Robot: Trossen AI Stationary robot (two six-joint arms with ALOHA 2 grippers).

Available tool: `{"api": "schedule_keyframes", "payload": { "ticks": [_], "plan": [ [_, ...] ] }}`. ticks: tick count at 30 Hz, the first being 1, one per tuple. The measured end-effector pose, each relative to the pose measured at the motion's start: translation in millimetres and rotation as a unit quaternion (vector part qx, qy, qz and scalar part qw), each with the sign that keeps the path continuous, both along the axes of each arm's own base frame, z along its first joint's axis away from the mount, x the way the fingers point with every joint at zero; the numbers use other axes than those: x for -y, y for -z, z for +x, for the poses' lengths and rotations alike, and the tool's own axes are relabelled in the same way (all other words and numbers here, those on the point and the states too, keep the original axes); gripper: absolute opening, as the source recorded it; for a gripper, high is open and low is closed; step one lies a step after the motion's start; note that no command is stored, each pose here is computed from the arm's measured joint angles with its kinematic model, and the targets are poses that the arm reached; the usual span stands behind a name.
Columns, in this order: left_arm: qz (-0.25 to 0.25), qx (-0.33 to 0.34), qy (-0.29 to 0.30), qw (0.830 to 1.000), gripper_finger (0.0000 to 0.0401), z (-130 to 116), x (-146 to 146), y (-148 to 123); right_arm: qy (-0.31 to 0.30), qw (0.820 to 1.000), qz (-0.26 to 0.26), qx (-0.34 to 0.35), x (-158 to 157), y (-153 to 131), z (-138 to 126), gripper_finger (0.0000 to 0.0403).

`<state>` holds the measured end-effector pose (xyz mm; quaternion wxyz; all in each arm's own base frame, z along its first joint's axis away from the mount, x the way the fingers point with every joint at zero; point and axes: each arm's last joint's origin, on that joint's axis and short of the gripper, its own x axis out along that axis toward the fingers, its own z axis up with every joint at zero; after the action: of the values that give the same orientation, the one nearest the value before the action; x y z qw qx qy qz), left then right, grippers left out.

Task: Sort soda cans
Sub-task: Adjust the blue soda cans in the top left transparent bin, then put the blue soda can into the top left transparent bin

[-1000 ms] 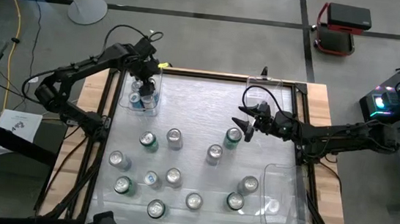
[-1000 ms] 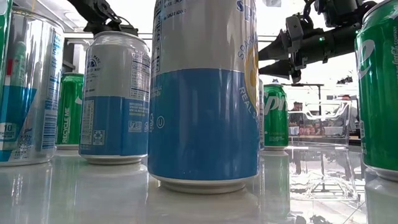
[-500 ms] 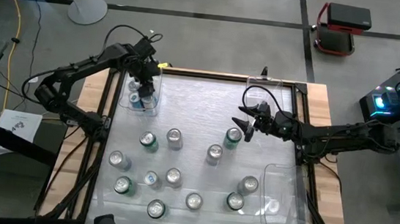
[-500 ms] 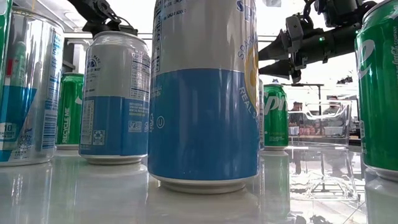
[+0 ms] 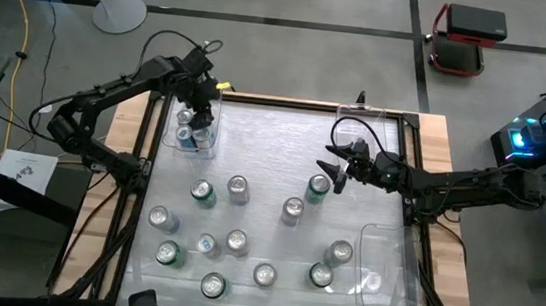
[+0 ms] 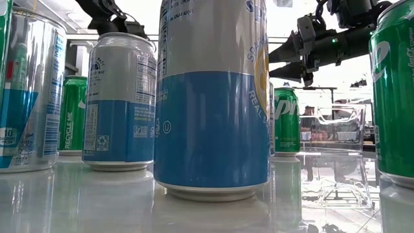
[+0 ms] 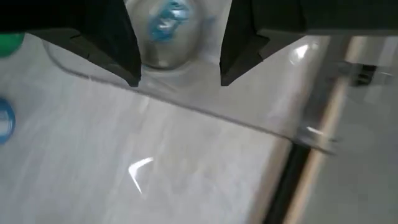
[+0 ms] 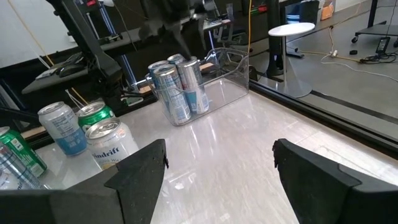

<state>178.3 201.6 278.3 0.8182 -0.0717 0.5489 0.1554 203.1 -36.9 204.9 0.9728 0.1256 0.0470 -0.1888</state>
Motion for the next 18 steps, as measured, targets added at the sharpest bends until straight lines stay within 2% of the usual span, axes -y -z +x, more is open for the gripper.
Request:
{"api": "schedule_keyframes", "payload": {
  "ticks": [6,9,12,14,15,18],
  "plan": [
    [-0.001,0.059,-0.017,0.998,0.0197,4,4,-33,0.000,1.000,0.000,0.000,0,0,0,0.0288],
    [-0.010,0.108,0.003,0.994,0.0197,7,25,-45,0.000,1.000,0.000,0.000,0,0,0,0.0288],
    [0.015,0.155,0.019,0.988,0.0197,10,56,-51,-0.013,1.000,-0.004,-0.002,-1,0,0,0.0288],
    [0.038,0.199,0.027,0.979,0.0197,11,79,-54,-0.052,0.998,-0.029,-0.002,-5,-2,1,0.0288],
    [0.049,0.221,0.026,0.974,0.0197,11,90,-55,-0.092,0.995,-0.049,0.003,-10,-3,2,0.0288],
    [0.073,0.282,0.023,0.956,0.0197,9,124,-53,-0.201,0.973,-0.108,0.042,-28,-10,7,0.0288]
  ]
}}
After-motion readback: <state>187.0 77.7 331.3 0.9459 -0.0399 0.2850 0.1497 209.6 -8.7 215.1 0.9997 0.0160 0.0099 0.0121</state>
